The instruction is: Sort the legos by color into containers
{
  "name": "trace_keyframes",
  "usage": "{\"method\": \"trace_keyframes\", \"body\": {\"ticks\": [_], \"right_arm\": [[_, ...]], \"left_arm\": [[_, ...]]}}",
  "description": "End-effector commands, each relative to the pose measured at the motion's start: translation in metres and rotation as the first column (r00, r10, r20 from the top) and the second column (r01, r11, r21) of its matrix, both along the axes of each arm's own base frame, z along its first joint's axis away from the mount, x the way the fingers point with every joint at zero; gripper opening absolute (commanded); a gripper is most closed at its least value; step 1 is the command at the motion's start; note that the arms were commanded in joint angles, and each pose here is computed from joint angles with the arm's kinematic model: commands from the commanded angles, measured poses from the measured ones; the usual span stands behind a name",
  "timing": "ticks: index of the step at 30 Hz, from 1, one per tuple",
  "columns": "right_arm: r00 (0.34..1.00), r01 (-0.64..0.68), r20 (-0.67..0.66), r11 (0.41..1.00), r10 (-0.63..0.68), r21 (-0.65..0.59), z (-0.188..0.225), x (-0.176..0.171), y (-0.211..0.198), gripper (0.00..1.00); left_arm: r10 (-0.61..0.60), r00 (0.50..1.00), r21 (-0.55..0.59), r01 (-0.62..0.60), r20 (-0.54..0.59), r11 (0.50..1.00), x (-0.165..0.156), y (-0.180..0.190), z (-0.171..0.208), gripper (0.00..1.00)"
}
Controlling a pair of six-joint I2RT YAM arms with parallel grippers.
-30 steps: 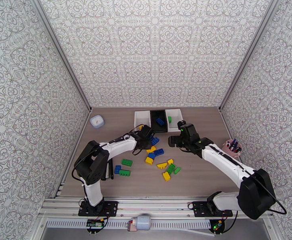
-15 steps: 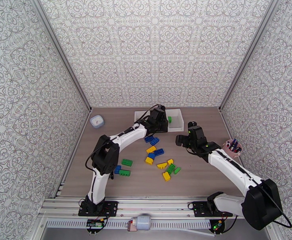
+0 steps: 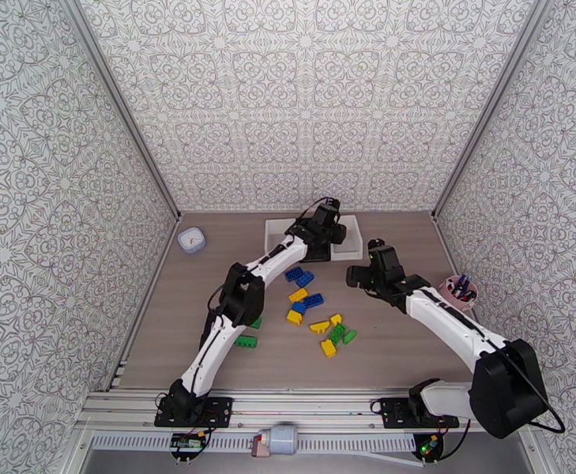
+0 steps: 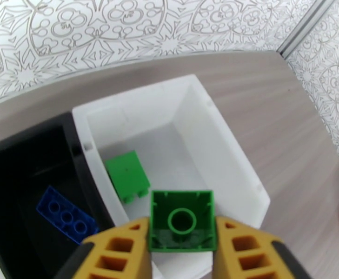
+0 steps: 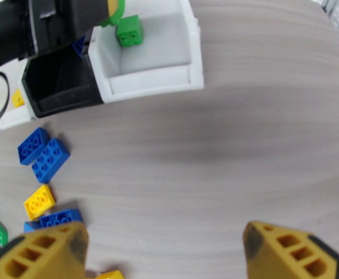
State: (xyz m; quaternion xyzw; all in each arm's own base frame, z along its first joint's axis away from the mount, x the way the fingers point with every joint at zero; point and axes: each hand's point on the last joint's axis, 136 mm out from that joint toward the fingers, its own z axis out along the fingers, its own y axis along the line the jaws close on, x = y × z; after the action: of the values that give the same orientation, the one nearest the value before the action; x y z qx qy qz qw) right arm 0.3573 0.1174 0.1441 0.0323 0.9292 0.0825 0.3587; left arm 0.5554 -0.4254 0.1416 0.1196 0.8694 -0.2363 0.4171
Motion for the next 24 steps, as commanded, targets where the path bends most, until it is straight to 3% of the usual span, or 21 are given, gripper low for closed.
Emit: {"method": "trace_keyframes", "body": {"ticks": [1, 4, 9, 15, 24], "right_arm": [[0.999, -0.023, 0.032, 1.000, 0.023, 0.001, 0.015, 0.010, 0.003, 0.92], [0.999, -0.040, 0.022, 0.999, 0.040, 0.010, 0.012, 0.010, 0.007, 0.92], [0.996, -0.087, -0.010, 0.995, 0.087, 0.042, 0.002, 0.007, 0.017, 0.92], [0.992, -0.115, -0.034, 0.990, 0.118, 0.080, -0.007, 0.005, 0.026, 0.92], [0.951, -0.264, -0.144, 0.961, 0.274, 0.085, -0.036, -0.007, 0.062, 0.92]], "left_arm": [[-0.028, 1.000, 0.020, 0.028, -0.007, 0.999, -0.002, 0.004, 0.007, 0.52], [-0.056, 0.998, 0.054, 0.056, -0.004, 0.997, -0.014, 0.009, 0.012, 0.66], [-0.051, 0.999, 0.063, 0.051, 0.009, 0.997, -0.045, 0.034, 0.022, 0.79], [0.002, 1.000, 0.079, -0.003, 0.006, 0.997, -0.086, 0.075, 0.032, 0.86], [-0.068, 0.997, 0.111, 0.063, 0.036, 0.992, -0.158, 0.116, 0.017, 0.95]]}}
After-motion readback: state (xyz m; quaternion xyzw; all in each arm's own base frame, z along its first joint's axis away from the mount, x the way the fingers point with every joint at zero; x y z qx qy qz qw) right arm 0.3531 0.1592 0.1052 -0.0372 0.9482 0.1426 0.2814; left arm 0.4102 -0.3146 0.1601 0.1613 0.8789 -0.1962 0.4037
